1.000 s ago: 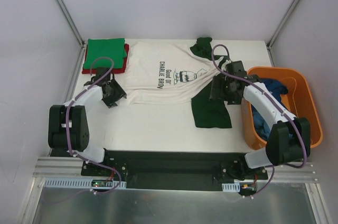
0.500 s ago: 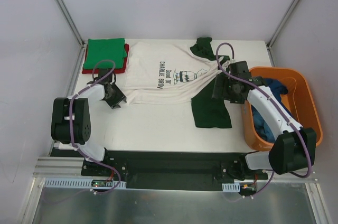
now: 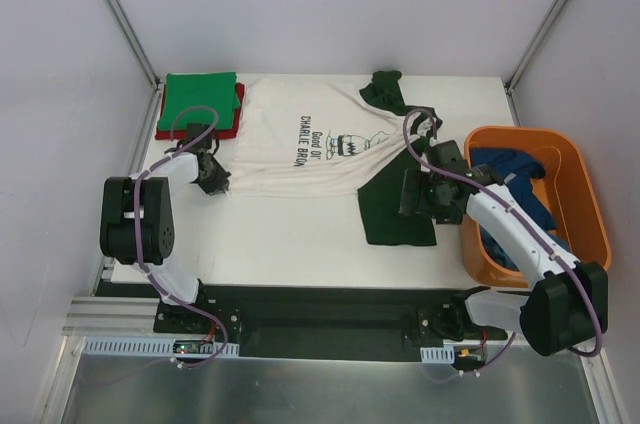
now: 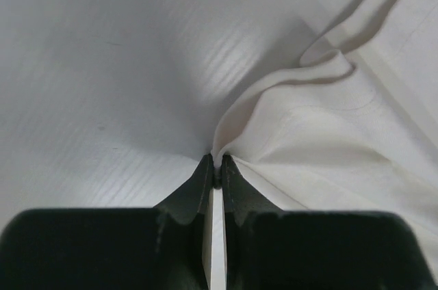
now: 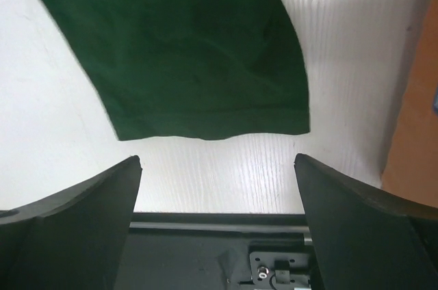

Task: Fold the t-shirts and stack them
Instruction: Flatten out the tshirt

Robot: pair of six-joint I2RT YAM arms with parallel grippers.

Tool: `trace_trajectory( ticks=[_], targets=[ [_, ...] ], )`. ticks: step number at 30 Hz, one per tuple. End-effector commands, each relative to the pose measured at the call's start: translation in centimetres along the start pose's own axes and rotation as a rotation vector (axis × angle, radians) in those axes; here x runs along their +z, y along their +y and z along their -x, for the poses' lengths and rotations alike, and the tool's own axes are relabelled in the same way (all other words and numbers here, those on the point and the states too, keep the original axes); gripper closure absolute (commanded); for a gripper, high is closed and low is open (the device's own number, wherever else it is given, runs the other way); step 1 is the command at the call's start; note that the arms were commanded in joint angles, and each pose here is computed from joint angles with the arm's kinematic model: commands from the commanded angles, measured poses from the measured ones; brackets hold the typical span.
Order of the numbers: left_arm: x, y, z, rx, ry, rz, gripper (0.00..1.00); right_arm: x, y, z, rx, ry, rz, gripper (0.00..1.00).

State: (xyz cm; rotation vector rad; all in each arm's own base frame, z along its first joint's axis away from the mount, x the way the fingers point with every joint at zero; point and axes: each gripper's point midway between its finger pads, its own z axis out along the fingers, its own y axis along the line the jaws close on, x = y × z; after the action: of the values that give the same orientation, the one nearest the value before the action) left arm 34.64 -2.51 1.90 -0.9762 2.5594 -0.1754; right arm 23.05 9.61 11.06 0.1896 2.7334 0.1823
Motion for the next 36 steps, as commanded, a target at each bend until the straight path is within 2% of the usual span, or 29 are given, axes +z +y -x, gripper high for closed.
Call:
trace_trajectory(
  ticks=[1,4,5,11,16,28,30,32,36],
  targets=[
    [-2.2,3.9,2.5,-0.01,-0.131,0.129,1.0,0.9,-1.6,-3.8,0.081,0.092,-0.124,0.01],
    [-2.7,4.5,2.7,-0.031,-0.147,0.132,1.0,2.5,-1.5,-4.3,0.16,0.083,-0.133,0.08],
    [-2.7,4.5,2.5,-0.035,-0.141,0.127,1.0,2.8,-1.4,-4.2,0.167,0.079,-0.133,0.13],
    [-2.7,3.2,1.0,-0.051,-0.069,0.043,1.0,4.0,0.0,-7.2,0.093,0.189,-0.137,0.25],
    [-2.6,3.5,0.2,-0.055,-0.055,0.036,1.0,4.2,0.3,-10.1,0.088,0.245,-0.147,0.3],
    [-2.6,3.2,0.1,-0.053,-0.055,0.015,1.0,7.6,1.1,-11.2,0.072,0.301,-0.13,0.6],
    [-2.7,3.0,0.2,-0.052,-0.058,0.008,1.0,7.9,1.3,-10.2,0.059,0.273,-0.138,0.77],
    [-3.2,2.4,0.5,-0.049,-0.067,-0.018,1.0,7.7,1.3,-8.2,0.032,0.203,-0.147,0.99],
    [-5.0,0.8,2.1,-0.05,-0.116,-0.086,1.0,5.2,1.6,-1.7,-0.006,-0.014,-0.124,0.99]
  ],
)
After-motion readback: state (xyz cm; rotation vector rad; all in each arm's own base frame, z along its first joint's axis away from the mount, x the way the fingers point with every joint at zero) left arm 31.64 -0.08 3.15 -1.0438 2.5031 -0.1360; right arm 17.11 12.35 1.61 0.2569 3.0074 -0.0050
